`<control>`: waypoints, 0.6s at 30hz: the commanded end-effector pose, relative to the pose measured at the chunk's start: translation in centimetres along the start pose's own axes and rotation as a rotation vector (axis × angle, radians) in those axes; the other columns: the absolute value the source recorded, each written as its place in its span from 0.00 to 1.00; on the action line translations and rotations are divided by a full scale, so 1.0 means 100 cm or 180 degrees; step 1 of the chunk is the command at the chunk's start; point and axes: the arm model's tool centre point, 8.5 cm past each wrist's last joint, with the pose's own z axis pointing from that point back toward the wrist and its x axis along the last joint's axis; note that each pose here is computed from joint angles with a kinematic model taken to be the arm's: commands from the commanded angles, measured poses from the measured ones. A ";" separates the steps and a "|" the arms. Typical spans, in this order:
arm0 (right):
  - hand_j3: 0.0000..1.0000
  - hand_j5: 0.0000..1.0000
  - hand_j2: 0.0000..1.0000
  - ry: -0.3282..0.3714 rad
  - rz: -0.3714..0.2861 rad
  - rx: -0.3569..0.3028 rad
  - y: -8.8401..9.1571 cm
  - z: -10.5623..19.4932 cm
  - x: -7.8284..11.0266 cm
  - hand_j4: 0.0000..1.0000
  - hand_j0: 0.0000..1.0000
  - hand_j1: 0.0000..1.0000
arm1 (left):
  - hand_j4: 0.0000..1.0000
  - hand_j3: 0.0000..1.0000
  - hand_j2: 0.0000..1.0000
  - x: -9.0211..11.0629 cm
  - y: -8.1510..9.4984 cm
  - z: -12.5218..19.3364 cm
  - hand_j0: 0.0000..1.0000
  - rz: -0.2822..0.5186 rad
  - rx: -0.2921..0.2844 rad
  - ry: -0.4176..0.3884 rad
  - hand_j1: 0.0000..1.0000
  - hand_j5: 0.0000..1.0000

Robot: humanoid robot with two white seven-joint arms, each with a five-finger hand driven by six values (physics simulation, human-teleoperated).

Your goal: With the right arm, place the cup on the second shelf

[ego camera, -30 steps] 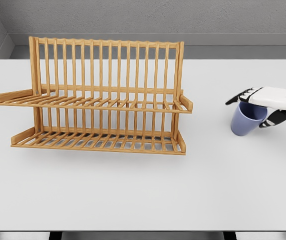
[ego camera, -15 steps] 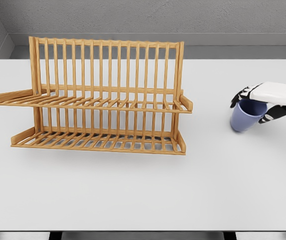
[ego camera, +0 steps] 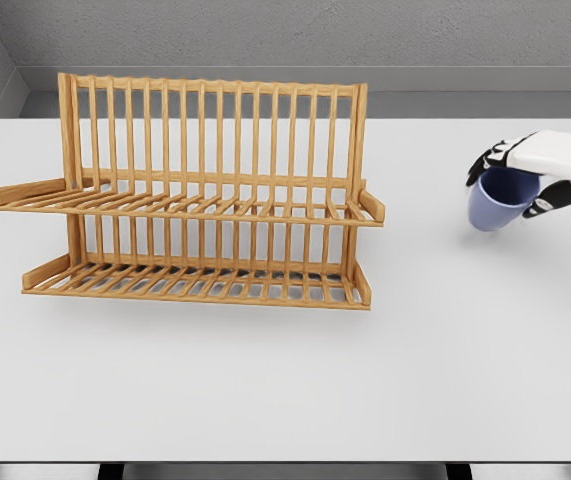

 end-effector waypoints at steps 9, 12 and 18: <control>0.68 0.68 0.68 -0.0070 0.0141 -0.0113 -0.022 0.001 0.010 0.68 0.68 0.68 | 1.00 1.00 1.00 0.000 0.000 0.000 1.00 0.0002 -0.0001 -0.0001 1.00 1.00; 0.68 0.68 0.68 -0.0128 0.0202 -0.0133 -0.027 0.000 0.017 0.68 0.68 0.68 | 1.00 1.00 1.00 0.000 0.000 0.000 1.00 0.0002 -0.0001 -0.0001 1.00 1.00; 0.68 0.68 0.68 -0.0171 0.0310 -0.0261 -0.041 0.005 0.024 0.68 0.68 0.68 | 1.00 1.00 1.00 0.000 0.000 0.000 1.00 0.0002 -0.0001 -0.0001 1.00 1.00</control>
